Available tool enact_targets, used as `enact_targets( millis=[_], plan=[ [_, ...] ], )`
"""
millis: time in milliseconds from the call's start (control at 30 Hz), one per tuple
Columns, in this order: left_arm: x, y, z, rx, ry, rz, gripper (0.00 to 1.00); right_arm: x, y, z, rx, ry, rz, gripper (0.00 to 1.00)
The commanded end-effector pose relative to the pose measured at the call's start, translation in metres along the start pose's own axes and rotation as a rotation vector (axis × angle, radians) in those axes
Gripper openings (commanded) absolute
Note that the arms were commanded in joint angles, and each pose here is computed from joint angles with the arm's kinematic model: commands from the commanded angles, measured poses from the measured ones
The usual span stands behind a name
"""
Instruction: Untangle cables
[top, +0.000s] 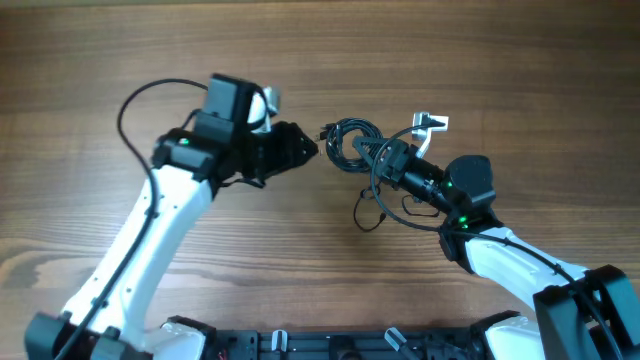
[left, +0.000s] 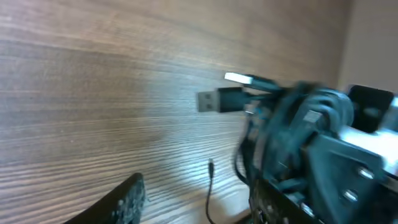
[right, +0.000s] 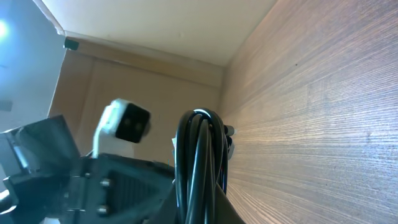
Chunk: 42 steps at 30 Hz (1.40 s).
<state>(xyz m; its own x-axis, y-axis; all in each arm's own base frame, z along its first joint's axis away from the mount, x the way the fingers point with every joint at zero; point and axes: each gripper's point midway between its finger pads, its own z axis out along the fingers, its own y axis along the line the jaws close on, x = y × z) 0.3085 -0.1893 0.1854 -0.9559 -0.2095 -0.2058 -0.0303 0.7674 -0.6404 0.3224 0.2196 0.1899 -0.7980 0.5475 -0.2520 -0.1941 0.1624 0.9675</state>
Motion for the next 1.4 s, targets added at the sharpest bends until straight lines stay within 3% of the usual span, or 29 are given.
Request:
enact_targets(
  millis=[0, 233, 433, 567, 667, 800, 867, 933, 1033, 1167, 1367],
  plan=[
    [0.010, -0.018, -0.010, 0.084, 0.019, 0.087, 0.54, -0.006, 0.005, 0.000, -0.011, -0.021, 0.003, 0.11],
    [0.034, -0.037, 0.010, 0.102, 0.093, 0.152, 0.50, -0.005, 0.006, 0.000, -0.015, -0.016, 0.026, 0.11],
    [0.034, -0.015, 0.042, 0.021, 0.150, 0.056, 0.27, -0.001, 0.007, 0.000, -0.021, 0.006, 0.025, 0.11],
    [0.031, -0.012, 0.045, 0.005, 0.141, 0.053, 0.34, 0.000, 0.007, 0.000, -0.022, 0.010, 0.025, 0.11],
    [0.024, -0.018, 0.047, 0.029, 0.112, 0.072, 0.48, 0.001, 0.008, 0.000, -0.025, 0.016, 0.025, 0.10],
    [0.026, -0.025, 0.060, 0.042, 0.120, 0.075, 0.50, -0.002, 0.016, 0.000, -0.058, 0.008, 0.007, 0.11],
    [0.024, -0.026, 0.067, 0.046, 0.120, 0.065, 0.43, -0.001, 0.016, 0.000, -0.058, 0.010, 0.008, 0.11],
    [0.024, -0.021, 0.076, 0.035, 0.134, 0.053, 0.06, 0.000, 0.017, 0.000, -0.059, 0.015, 0.025, 0.11],
    [0.017, -0.010, 0.078, 0.004, 0.117, 0.036, 0.04, 0.000, 0.016, 0.000, -0.055, 0.015, 0.012, 0.12],
    [-0.017, 0.005, 0.048, 0.013, 0.012, -0.018, 0.04, -0.003, 0.015, 0.000, -0.052, -0.001, -0.029, 0.18],
    [-0.042, -0.002, -0.002, 0.059, -0.131, -0.014, 0.04, 0.000, -0.006, 0.000, 0.028, 0.006, -0.102, 0.41]
  ],
)
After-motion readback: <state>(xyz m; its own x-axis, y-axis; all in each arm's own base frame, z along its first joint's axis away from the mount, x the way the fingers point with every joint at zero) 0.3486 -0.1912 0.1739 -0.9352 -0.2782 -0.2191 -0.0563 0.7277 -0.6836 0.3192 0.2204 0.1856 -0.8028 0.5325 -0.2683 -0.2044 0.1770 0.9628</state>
